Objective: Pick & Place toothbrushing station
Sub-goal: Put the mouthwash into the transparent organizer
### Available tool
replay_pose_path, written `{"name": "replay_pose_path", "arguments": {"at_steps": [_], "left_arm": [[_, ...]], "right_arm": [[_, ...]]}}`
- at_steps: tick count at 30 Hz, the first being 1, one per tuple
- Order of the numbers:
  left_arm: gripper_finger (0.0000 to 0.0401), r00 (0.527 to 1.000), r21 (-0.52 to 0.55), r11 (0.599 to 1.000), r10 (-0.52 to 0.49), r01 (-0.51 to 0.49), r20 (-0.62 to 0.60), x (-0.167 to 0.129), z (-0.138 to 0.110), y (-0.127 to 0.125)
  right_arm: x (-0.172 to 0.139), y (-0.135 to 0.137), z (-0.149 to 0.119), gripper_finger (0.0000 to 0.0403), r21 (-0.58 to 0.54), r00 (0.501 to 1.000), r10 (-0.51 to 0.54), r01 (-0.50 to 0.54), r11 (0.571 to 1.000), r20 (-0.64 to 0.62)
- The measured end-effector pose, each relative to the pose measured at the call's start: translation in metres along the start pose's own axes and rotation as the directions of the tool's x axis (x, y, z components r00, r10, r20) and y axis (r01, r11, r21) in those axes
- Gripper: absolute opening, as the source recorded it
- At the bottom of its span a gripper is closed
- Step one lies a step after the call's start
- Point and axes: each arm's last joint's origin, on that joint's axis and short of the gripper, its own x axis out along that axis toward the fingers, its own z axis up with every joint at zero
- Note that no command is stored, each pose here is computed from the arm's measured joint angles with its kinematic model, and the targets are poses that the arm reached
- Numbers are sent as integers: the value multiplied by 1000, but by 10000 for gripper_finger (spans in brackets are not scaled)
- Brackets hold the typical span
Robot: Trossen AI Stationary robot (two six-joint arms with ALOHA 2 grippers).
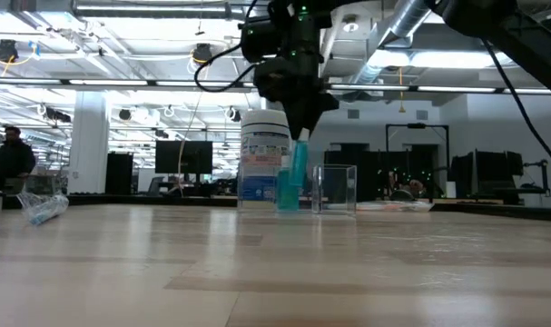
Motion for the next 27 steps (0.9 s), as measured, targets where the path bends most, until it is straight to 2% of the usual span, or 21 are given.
{"name": "replay_pose_path", "arguments": {"at_steps": [6,15,27], "left_arm": [[144,1000,3,1000,0,0,0,0,0,0],[144,1000,3,1000,0,0,1,0,0,0],[144,1000,15,1000,0,-1,1,0,0,0]], "right_arm": [[7,0,2,87,-5,1000,11,-11,1000,3],[33,-1,-2,87,-1,997,4,-4,1000,-73],[33,-1,-2,87,1,996,21,-21,1000,-82]]}}
